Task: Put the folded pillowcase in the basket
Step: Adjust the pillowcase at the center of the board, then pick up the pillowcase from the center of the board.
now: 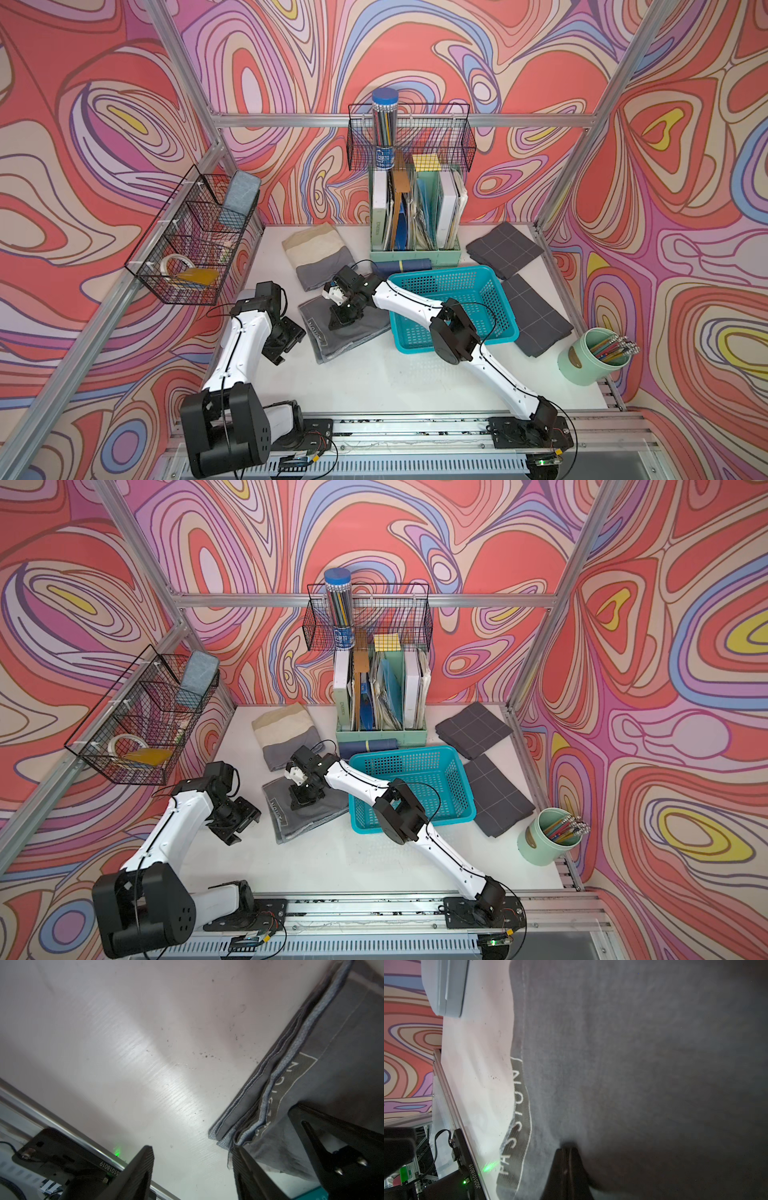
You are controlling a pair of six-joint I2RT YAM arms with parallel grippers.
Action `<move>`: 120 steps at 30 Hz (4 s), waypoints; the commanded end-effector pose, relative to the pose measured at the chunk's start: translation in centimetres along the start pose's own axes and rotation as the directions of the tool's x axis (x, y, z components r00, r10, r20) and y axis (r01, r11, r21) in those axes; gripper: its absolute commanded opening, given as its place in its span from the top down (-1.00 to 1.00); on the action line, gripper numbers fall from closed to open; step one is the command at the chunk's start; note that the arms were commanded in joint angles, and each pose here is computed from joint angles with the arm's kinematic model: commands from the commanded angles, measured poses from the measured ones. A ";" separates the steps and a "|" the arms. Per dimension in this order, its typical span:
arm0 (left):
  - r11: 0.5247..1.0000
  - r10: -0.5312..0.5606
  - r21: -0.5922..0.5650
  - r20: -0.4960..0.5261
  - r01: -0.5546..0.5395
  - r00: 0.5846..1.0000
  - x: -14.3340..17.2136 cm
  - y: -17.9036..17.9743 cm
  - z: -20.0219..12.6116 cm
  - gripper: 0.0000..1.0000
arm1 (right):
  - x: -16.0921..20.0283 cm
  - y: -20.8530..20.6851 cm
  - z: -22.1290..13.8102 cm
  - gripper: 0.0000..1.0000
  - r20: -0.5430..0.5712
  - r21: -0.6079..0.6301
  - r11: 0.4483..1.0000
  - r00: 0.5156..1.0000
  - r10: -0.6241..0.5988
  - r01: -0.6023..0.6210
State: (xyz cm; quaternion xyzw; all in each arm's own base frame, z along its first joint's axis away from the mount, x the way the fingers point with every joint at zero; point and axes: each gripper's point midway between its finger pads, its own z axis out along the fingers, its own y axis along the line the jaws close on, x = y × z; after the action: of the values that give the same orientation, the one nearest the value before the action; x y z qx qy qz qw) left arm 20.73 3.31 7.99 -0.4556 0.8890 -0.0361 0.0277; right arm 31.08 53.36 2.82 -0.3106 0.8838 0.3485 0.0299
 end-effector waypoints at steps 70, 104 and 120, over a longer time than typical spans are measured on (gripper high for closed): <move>0.871 0.469 -0.082 -0.149 -0.484 0.870 -1.1 -7.5 8.1 1.00 | -1.3 -5.7 -19.1 1.00 0.287 0.135 0.974 0.948 0.134 -0.179; 0.714 0.573 -0.439 -0.083 -0.546 0.816 -7.8 -2.9 0.3 1.00 | 0.1 -6.3 -7.4 0.17 0.067 0.342 0.930 0.990 0.123 -0.139; 0.684 0.593 -0.448 -0.117 -0.575 0.797 -7.0 -3.3 1.6 1.00 | 2.4 -6.8 -2.9 0.12 -0.018 0.221 0.958 0.981 0.194 -0.185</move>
State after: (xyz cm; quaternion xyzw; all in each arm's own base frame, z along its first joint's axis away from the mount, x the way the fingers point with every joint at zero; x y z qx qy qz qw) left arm 27.99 7.05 7.05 -0.1506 0.9701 0.1867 -0.0378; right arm 34.82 46.92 3.09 -0.2324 0.9376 0.2542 0.0466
